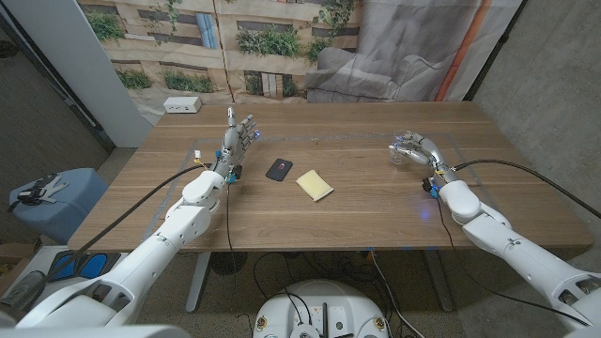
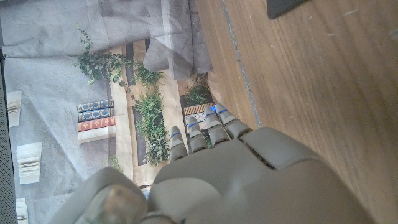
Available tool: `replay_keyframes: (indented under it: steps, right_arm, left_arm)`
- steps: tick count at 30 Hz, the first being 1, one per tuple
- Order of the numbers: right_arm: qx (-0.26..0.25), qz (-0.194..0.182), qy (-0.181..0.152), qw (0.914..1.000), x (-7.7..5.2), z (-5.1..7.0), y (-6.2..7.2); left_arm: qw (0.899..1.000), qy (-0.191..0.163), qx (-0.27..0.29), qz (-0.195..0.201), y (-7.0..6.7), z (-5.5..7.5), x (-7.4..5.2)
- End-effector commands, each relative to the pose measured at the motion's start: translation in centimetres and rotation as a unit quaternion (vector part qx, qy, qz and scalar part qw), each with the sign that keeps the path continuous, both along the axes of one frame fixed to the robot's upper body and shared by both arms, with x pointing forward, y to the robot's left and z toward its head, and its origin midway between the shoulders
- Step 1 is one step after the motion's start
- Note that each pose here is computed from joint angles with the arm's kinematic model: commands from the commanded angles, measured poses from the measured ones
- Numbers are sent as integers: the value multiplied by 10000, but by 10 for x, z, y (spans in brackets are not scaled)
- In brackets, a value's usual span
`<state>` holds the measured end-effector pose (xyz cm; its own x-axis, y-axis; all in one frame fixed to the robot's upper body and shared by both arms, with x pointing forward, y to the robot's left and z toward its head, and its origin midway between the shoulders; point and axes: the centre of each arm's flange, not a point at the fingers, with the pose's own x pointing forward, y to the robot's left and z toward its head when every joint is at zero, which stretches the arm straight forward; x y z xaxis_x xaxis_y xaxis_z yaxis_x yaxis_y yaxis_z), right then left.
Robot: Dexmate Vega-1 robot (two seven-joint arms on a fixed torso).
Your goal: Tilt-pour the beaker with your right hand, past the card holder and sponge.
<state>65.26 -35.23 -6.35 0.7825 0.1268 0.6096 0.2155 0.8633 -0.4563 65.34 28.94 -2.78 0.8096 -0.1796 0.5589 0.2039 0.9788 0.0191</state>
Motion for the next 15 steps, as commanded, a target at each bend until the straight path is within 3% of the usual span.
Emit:
replay_keyframes:
  steps: [1, 15]
  right_arm:
    - [157, -41, -64, 9998, 9, -13, 7]
    - [-37, -19, 111, 9999, 18, -23, 10]
  left_arm:
    - [10000, -3, 4, -7, 0, 0, 0]
    - [10000, -3, 5, -7, 0, 0, 0]
